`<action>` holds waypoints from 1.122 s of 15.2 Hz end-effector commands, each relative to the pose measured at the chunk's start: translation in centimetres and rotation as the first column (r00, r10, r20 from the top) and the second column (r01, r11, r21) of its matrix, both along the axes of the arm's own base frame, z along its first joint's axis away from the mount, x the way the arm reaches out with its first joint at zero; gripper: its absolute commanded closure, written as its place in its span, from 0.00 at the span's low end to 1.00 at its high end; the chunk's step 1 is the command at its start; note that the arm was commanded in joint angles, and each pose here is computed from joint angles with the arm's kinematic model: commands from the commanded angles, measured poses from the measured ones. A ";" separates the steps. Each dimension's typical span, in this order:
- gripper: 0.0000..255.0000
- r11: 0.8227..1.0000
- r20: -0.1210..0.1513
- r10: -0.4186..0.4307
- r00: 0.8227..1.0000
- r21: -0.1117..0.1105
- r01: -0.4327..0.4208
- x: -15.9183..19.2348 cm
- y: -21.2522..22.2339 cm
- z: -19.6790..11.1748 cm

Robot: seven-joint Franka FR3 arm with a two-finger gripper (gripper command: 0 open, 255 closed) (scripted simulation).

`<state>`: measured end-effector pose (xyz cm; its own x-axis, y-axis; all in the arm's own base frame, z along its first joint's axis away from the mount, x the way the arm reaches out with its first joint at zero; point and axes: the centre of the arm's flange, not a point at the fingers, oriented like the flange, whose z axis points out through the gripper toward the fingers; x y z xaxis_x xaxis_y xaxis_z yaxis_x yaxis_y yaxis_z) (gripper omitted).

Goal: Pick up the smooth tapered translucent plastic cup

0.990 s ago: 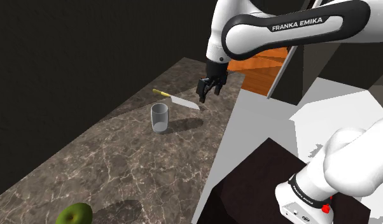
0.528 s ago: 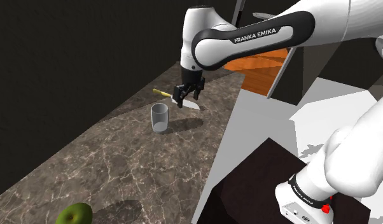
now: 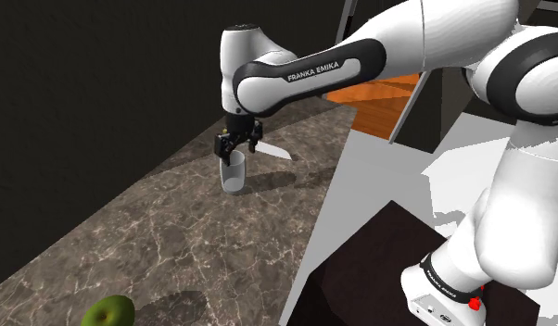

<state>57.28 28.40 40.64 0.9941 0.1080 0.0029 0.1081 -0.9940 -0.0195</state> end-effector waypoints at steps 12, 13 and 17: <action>0.00 1.000 0.005 0.008 1.000 -0.003 -0.008 3.2 3.7 -6.2; 0.00 1.000 0.005 0.008 1.000 -0.003 -0.008 3.2 3.7 -6.2; 1.00 1.000 0.005 0.008 1.000 -0.003 -0.008 3.3 3.6 -6.3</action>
<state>60.54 32.05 34.41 0.9932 0.1164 0.0073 0.1165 -0.9931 -0.0165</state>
